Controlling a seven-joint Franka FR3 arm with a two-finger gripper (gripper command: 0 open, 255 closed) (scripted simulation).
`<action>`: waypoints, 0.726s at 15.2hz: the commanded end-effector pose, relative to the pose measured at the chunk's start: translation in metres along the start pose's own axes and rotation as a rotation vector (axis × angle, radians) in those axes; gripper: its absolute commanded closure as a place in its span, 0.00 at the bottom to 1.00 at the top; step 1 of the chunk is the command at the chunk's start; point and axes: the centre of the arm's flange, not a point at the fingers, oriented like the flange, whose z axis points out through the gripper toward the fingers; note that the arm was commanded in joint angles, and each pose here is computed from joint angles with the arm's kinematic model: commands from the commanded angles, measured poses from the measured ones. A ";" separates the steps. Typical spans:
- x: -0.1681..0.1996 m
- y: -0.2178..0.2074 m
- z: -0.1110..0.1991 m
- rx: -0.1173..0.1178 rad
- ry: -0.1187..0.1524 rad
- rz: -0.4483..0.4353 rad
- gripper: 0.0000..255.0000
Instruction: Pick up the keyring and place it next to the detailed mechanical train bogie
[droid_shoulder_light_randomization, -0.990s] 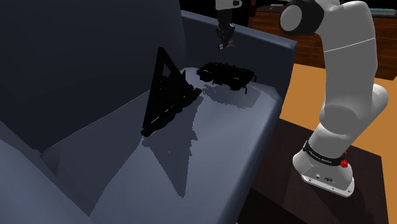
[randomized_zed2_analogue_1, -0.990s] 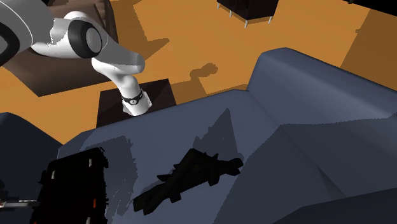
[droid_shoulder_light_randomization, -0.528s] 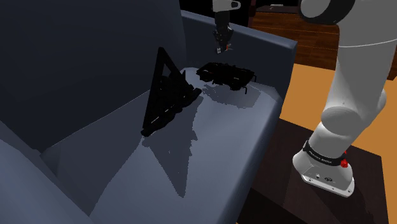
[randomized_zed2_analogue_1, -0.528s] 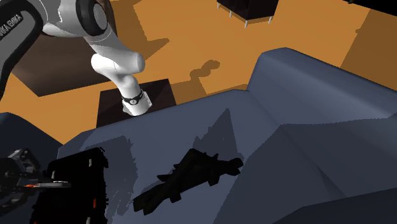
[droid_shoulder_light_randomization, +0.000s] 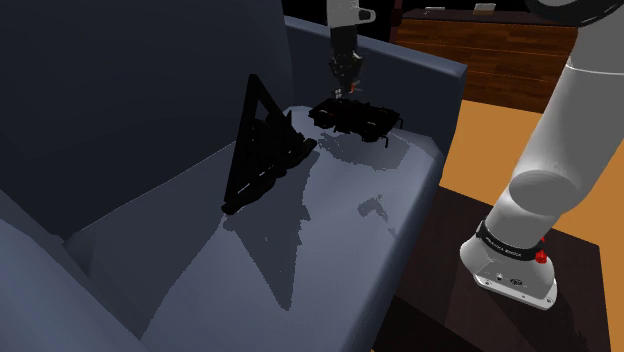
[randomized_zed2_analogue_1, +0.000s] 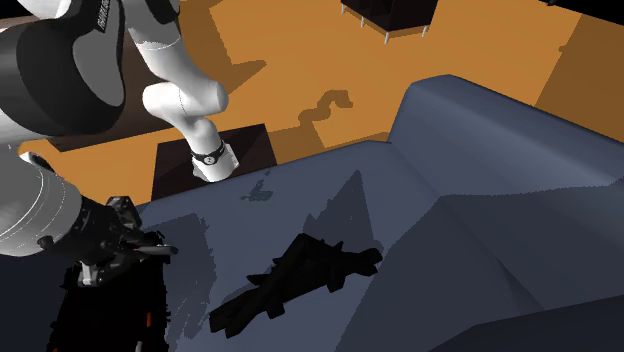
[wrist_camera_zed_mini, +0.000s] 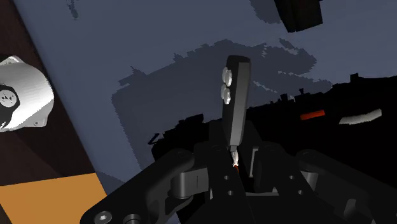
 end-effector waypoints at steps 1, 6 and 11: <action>-0.019 0.015 0.008 0.000 0.001 0.001 1.00; -0.070 0.053 0.026 0.000 0.001 0.001 1.00; -0.105 0.078 0.049 0.000 0.001 0.001 1.00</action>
